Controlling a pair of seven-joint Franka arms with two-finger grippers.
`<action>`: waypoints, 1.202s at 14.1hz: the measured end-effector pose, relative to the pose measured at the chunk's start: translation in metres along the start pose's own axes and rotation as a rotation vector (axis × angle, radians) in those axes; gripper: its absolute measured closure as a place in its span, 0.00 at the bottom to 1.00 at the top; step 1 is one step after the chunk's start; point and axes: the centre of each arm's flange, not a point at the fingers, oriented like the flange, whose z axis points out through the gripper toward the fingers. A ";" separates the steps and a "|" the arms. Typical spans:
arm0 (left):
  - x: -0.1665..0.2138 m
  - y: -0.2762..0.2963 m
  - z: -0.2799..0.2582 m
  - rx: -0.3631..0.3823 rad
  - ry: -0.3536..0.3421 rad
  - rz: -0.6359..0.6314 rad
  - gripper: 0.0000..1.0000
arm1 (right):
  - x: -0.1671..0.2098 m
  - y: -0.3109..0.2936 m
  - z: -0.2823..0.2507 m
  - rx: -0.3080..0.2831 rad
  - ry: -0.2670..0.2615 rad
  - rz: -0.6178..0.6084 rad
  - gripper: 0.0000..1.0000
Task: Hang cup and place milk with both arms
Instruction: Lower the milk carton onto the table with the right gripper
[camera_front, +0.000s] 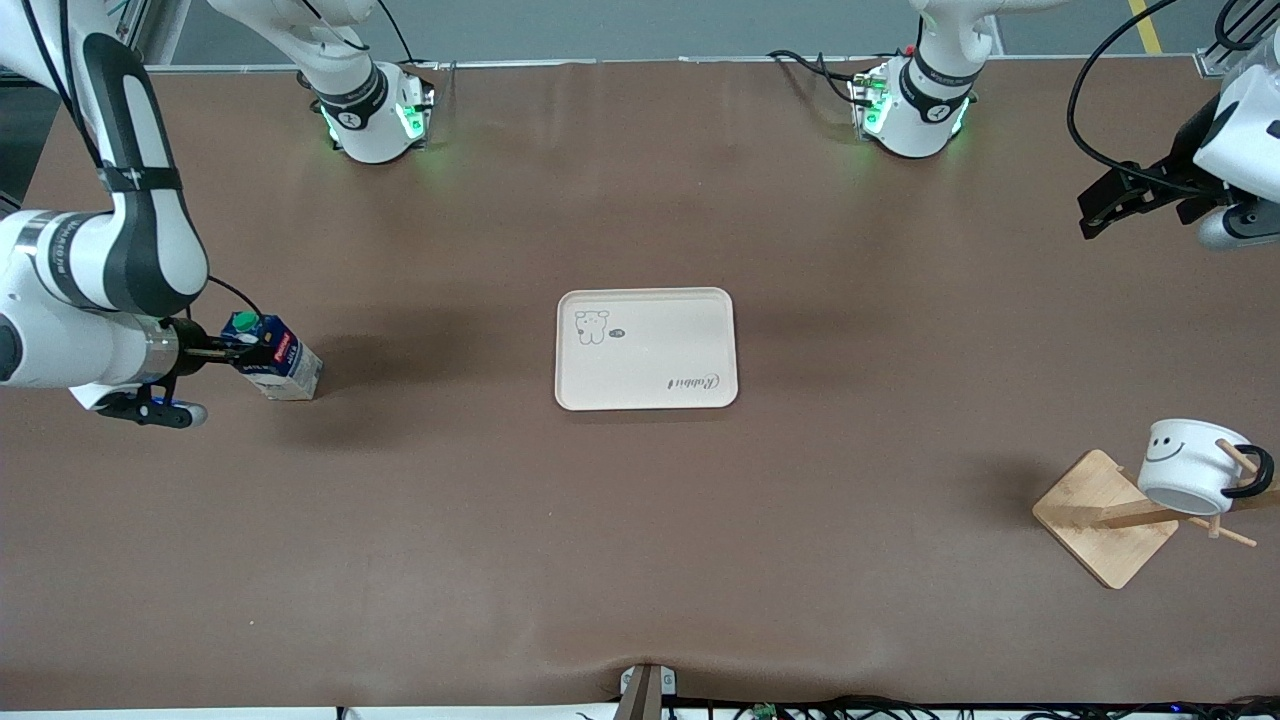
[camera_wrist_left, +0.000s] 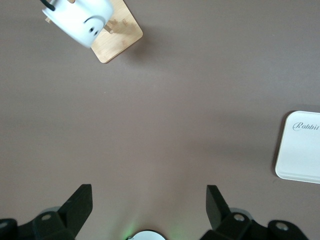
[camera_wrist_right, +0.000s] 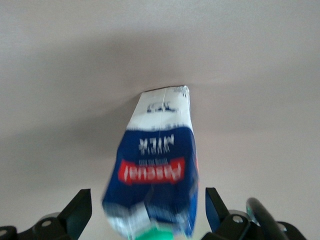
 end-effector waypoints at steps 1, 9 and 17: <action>0.000 0.000 0.000 0.000 0.000 0.000 0.00 | -0.002 -0.001 -0.009 0.000 -0.004 -0.002 0.00; -0.002 0.002 -0.002 0.000 0.002 0.004 0.00 | -0.004 -0.004 -0.025 0.000 -0.007 -0.007 0.00; -0.003 0.005 -0.003 -0.016 0.004 0.015 0.00 | -0.005 -0.011 -0.045 -0.002 0.010 -0.019 0.00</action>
